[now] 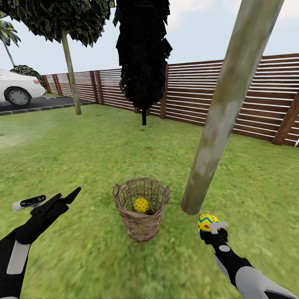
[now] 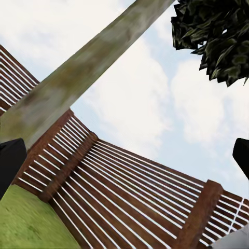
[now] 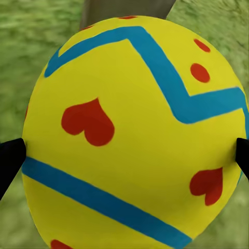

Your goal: Take the three Easter eggs out of the wicker basket on the lawn in the garden, then place them on the lawn next to a single tree (choose any tree) so that all three eggs are next to the same tree and none are left in the basket.

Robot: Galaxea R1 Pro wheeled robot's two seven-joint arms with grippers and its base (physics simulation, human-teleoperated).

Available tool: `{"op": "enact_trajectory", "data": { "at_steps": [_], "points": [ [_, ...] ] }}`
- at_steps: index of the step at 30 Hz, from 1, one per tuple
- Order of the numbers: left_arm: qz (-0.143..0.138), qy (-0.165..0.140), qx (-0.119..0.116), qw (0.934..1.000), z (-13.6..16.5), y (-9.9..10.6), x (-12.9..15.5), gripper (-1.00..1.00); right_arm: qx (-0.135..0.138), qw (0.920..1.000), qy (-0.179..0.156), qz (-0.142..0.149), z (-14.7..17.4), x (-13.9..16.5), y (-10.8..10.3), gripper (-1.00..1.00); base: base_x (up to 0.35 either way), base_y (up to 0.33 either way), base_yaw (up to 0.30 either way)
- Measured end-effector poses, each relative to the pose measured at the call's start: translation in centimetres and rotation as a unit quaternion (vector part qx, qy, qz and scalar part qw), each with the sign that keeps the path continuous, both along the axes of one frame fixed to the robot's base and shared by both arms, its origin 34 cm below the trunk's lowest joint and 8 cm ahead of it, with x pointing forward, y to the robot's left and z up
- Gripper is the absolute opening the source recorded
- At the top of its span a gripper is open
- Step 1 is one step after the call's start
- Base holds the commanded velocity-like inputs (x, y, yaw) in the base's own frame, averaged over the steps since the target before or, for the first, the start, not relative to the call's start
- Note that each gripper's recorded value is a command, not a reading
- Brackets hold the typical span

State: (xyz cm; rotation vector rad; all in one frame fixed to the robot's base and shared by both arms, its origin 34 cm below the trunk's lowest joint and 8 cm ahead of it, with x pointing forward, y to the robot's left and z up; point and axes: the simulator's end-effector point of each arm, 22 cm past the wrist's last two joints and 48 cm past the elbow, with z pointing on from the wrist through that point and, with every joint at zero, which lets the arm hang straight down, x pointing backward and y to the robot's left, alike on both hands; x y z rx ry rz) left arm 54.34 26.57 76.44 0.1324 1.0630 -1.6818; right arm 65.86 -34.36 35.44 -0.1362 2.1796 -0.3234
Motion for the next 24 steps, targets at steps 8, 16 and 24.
{"op": "enact_trajectory", "data": {
  "at_steps": [8, 16, 24],
  "points": [
    [0.000, 0.000, 0.000, 1.0000, -1.8, 0.0, -0.5, 1.00, 0.000, 1.0000, 0.004, 0.001, -2.1, -0.7, 0.1, -1.00, 0.000, 0.000, 0.000],
    [0.000, 0.017, 0.000, 0.9999, -3.4, 0.0, 0.3, 1.00, 0.001, 0.9997, 0.024, 0.001, -4.3, -1.6, 0.1, -1.00, 0.000, 0.000, 0.000],
    [0.002, 0.036, 0.002, 0.9994, -5.1, 0.0, 1.1, 1.00, 0.001, 0.9992, 0.040, 0.001, -6.2, -2.2, 0.1, -1.00, 0.000, 0.000, 0.000]
  ]
}}
